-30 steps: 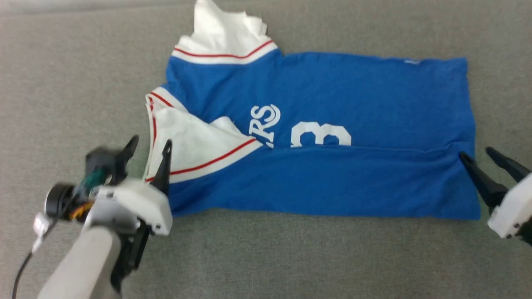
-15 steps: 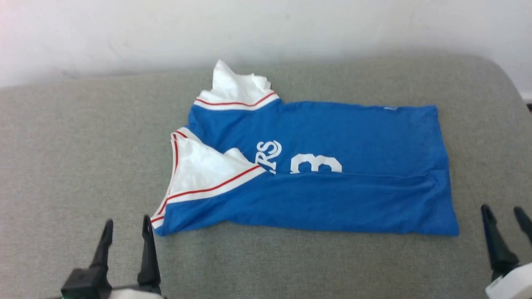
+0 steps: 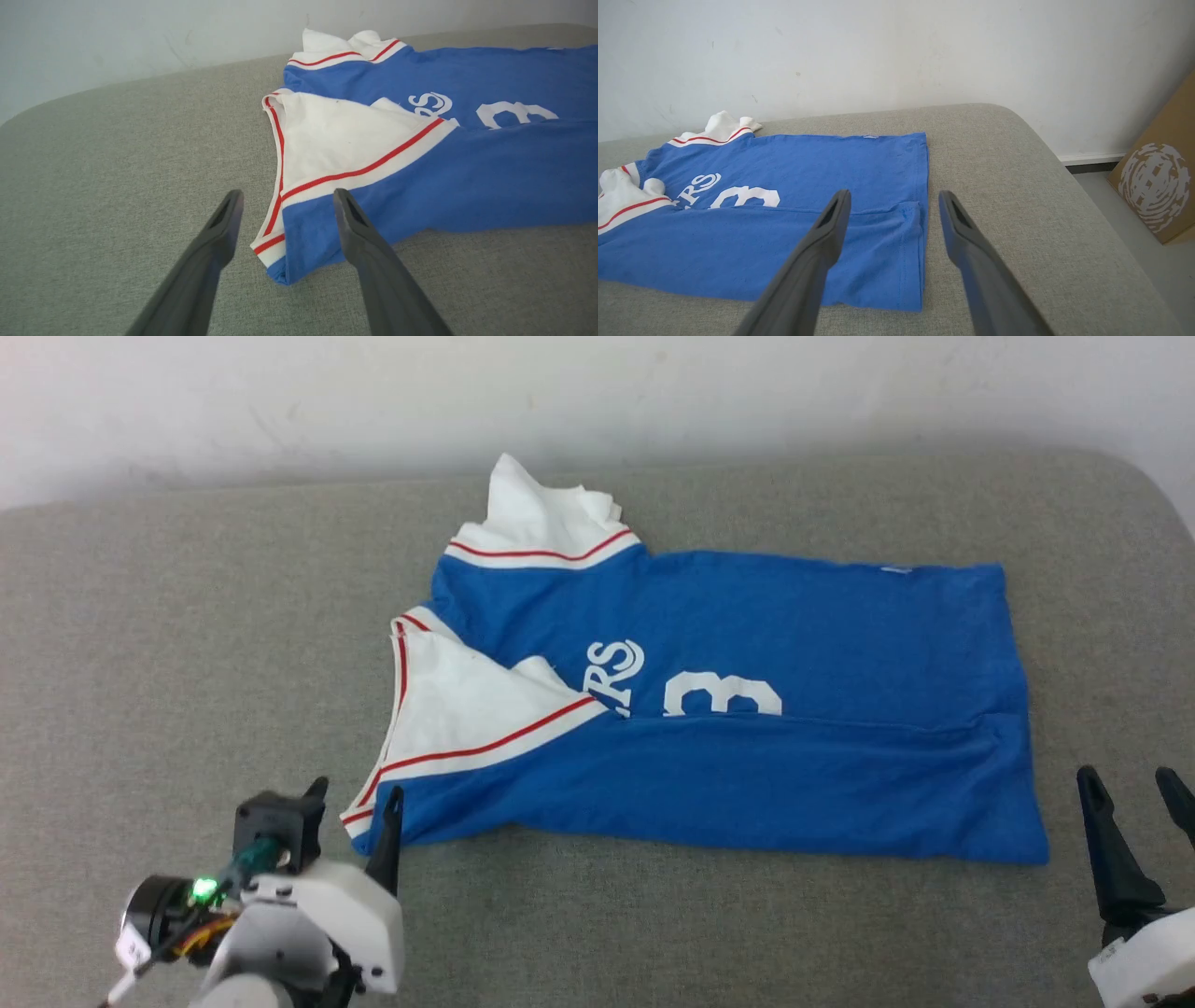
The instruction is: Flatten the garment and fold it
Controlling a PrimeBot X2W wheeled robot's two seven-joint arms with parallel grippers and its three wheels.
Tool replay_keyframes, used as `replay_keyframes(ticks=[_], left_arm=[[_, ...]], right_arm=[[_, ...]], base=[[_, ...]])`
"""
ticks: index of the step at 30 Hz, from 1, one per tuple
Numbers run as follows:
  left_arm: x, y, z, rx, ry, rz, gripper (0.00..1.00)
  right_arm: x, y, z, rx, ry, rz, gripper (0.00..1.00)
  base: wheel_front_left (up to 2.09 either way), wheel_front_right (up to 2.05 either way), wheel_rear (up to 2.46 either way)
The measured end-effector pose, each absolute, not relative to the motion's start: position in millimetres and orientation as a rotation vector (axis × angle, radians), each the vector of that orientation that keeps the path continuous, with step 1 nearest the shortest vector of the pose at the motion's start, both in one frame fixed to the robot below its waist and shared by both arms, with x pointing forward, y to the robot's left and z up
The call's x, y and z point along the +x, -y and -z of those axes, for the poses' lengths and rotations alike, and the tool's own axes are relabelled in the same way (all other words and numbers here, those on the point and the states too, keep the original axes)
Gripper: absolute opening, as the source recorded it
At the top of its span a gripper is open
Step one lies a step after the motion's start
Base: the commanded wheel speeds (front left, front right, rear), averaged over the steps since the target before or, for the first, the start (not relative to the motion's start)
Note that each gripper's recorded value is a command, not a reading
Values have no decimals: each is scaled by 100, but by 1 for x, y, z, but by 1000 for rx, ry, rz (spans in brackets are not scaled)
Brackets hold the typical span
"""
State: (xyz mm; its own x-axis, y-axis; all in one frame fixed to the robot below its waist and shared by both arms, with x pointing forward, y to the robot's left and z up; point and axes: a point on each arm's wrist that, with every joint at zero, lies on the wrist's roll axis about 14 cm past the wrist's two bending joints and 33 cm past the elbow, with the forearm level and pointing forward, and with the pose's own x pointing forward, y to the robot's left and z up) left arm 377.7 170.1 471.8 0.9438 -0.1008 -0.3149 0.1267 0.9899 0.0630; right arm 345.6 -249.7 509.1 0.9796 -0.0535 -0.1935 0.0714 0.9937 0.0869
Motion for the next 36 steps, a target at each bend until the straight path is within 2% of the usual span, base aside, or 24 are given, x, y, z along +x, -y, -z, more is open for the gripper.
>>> replay_keyframes(ticks=[5,11,15,16,17,18,25,36], left_arm=[[397,-171,-442,90,-456,130,100],[393,-181,-387,80,-697,103,100],[399,-176,-380,73,-740,114,100],[400,-175,-379,73,-746,119,71],[401,-174,-378,67,-747,123,5],[402,-171,-377,61,-750,129,0],[406,-163,-380,30,-721,147,0],[399,-167,-392,-14,-671,114,0]], right_arm=[[353,251,-496,91,-236,65,100],[358,258,-482,89,-279,83,100],[357,263,-477,82,-300,93,100],[357,263,-476,77,-307,90,100],[358,263,-475,70,-314,83,100],[360,262,-475,63,-319,75,100],[374,266,-482,8,-357,22,100],[341,285,-405,46,-786,51,100]], base=[[0,0,0],[0,0,0],[0,0,0],[0,0,0],[0,0,0],[0,0,0],[0,0,0],[0,0,0]])
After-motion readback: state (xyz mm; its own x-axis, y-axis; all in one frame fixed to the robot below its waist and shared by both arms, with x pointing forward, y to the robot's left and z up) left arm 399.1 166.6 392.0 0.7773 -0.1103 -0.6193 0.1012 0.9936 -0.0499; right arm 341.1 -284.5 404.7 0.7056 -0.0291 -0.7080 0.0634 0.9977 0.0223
